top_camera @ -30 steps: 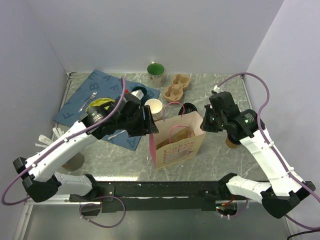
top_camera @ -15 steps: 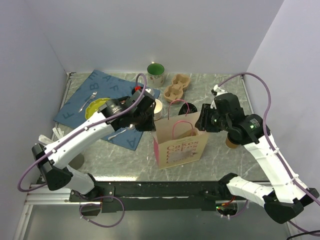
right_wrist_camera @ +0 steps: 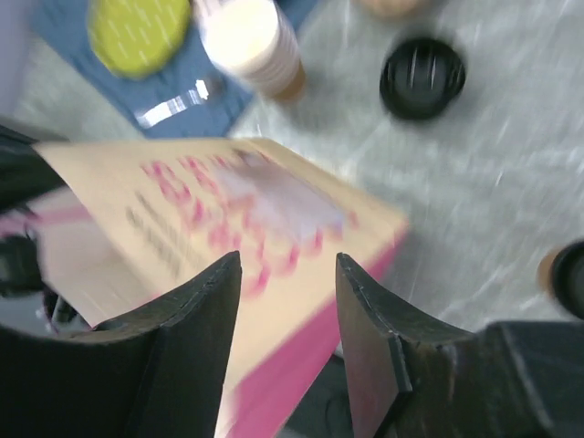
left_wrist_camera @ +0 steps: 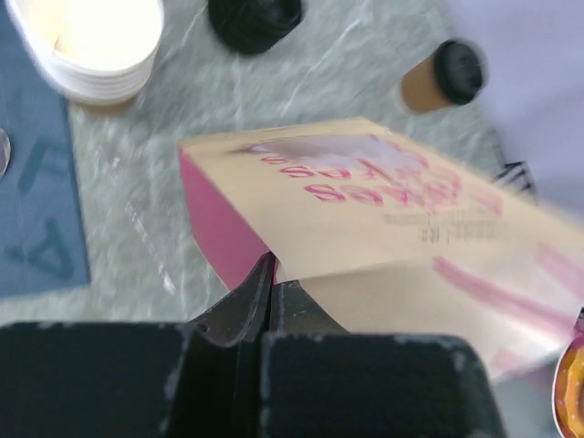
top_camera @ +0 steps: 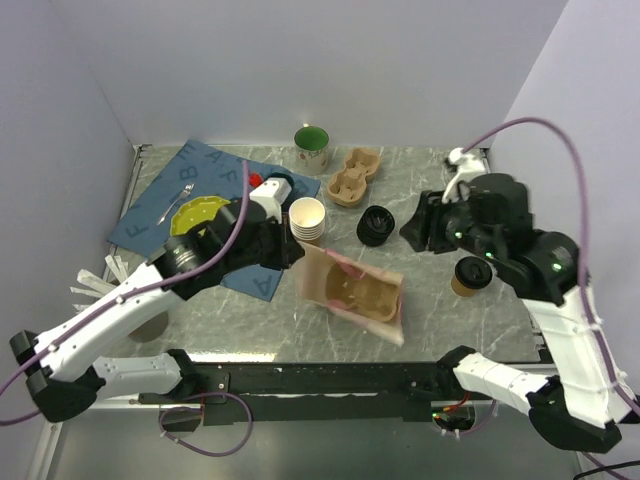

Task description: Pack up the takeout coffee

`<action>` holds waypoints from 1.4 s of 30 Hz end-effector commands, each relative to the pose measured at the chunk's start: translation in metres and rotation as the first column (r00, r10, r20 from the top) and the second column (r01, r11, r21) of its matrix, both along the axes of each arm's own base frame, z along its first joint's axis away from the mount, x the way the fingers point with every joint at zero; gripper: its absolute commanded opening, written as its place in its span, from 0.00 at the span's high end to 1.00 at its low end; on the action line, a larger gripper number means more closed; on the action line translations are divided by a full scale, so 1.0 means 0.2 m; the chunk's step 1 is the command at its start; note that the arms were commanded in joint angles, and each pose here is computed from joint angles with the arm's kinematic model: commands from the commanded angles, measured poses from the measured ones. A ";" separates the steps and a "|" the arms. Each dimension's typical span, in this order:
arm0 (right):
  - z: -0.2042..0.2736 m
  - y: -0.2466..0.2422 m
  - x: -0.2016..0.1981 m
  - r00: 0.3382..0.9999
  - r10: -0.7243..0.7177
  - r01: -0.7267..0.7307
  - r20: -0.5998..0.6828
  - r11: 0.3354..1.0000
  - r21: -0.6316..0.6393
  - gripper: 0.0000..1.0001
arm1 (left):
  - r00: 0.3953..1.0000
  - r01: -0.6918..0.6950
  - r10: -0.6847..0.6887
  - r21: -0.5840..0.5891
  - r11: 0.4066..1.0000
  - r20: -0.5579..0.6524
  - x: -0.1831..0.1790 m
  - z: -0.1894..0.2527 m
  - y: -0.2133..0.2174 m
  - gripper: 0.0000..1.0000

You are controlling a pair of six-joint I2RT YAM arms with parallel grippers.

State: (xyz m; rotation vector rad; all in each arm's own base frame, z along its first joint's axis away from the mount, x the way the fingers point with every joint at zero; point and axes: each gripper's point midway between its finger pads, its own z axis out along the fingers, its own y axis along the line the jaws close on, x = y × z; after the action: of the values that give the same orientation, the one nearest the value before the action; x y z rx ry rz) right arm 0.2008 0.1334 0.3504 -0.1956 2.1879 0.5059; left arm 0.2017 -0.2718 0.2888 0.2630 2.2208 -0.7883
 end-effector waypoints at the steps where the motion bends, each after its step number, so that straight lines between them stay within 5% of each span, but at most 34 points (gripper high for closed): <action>1: 0.30 -0.10 0.01 0.974 -0.063 0.056 0.216 0.998 0.036 0.45 | 0.974 0.128 -0.093 -0.158 0.979 0.208 0.00 0.21 -0.10 0.99; 10: 0.21 -0.18 0.04 0.965 -0.156 0.156 0.211 0.988 0.016 0.46 | 0.986 0.122 -0.105 -0.128 0.984 0.128 -0.07 0.02 -0.04 0.99; 16: 0.13 -0.13 0.02 0.986 -0.110 0.112 0.123 0.994 -0.009 0.46 | 0.991 -0.135 0.135 0.028 0.990 0.018 0.04 0.00 0.11 0.99; 24: -0.01 -0.04 -0.08 0.996 -0.013 0.011 -0.089 1.000 -0.025 0.47 | 0.966 -0.207 0.222 0.116 0.971 -0.135 0.01 -0.01 0.13 0.98; 28: -0.06 0.04 -0.15 0.975 0.067 -0.067 -0.213 0.998 0.009 0.47 | 0.946 -0.226 0.255 0.156 0.962 -0.200 -0.01 -0.05 0.13 0.89; 34: -0.13 0.04 -0.24 0.958 0.071 -0.062 -0.277 0.997 0.042 0.47 | 0.944 -0.223 0.264 0.205 0.953 -0.198 0.01 -0.04 0.12 0.56; 42: -0.13 0.04 -0.37 0.919 -0.015 0.086 -0.395 0.983 0.165 0.50 | 0.961 -0.198 0.237 0.245 0.949 -0.140 0.05 0.03 0.15 0.44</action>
State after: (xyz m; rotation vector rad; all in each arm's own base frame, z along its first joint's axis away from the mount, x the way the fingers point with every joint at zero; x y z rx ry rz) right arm 0.1501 0.1449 0.3268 -0.0920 2.4567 0.6896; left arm 0.2074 -0.2482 0.2798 0.0135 2.4845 -0.4809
